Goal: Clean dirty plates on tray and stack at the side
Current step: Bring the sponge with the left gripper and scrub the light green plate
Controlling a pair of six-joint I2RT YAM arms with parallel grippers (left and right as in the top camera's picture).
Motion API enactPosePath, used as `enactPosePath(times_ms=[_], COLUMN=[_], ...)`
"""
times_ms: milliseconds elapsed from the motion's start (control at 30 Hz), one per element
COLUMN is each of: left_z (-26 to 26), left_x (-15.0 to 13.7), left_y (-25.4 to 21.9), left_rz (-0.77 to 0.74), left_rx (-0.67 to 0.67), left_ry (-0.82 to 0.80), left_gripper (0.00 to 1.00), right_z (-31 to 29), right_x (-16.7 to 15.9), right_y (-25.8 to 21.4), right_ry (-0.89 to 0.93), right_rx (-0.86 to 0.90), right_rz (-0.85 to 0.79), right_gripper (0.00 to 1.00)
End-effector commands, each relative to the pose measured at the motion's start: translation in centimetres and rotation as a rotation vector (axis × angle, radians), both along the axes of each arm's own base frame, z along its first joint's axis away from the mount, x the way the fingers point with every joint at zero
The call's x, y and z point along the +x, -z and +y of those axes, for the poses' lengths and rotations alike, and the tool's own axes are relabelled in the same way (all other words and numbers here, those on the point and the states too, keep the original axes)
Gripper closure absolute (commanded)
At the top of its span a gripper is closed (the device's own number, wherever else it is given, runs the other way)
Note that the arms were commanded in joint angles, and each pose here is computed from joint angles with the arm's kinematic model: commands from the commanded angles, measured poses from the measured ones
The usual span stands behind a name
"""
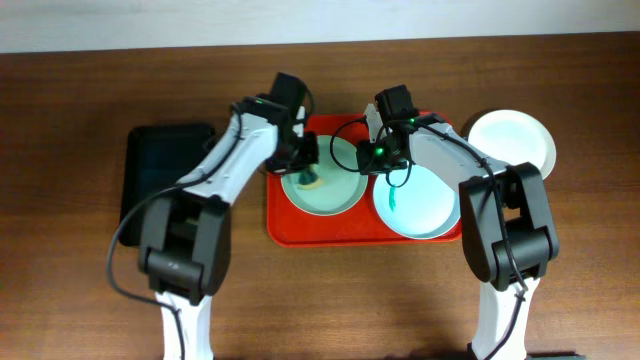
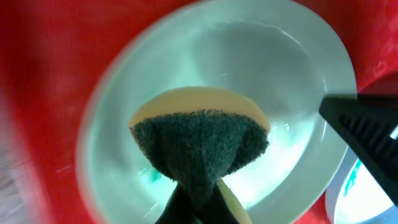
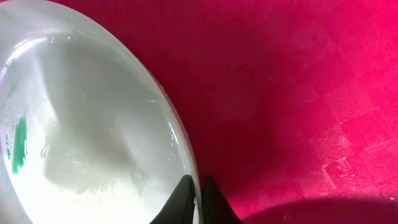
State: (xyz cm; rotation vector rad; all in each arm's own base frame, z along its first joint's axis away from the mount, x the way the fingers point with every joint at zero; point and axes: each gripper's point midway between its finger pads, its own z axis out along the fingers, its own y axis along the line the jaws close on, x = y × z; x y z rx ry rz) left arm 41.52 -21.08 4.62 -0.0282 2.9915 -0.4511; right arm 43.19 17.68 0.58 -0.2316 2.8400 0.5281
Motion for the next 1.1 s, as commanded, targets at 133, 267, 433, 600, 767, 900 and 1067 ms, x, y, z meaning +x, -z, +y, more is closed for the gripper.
enactPosePath(times_ms=[133,267,433,600,767,900,1067], left_z=[-3.2,-0.9,5.9,10.2,11.6,9.1,4.1], left_x=[0.1,-0.3,-1.1,-0.9,0.3,0.9,1.4], left_y=[3.2,5.1,7.3,6.1,4.1,1.4,-1.6], left_rz=[0.015,0.042,0.059,0.046,0.031,0.061,0.090], left_rx=[-0.062,0.062,0.436,0.624,0.624,0.419,0.066], left_ry=[0.038,0.010,-0.026,-0.053,-0.099,-0.118,-0.103], left_gripper=[1.00,1.00,1.00,1.00,1.00,1.00,1.00], right_z=[0.2,0.1,0.1,0.1,0.0,0.0,0.0], right_x=[-1.1,-1.3,-1.3,-1.3,-1.3,-1.3,-1.3], right_y=[2.2,2.2,2.3,2.3,2.3,2.3,2.3], right_ry=[-0.004,-0.004,-0.004,-0.004,-0.003,-0.002,-0.002], right_rx=[-0.032,-0.035,-0.035,-0.035,-0.043,-0.042,-0.042], right_rz=[0.049,0.055,0.056,0.056,0.059,0.057,0.056], right_gripper=[0.92,0.92,0.92,0.91,0.92,0.91,0.92])
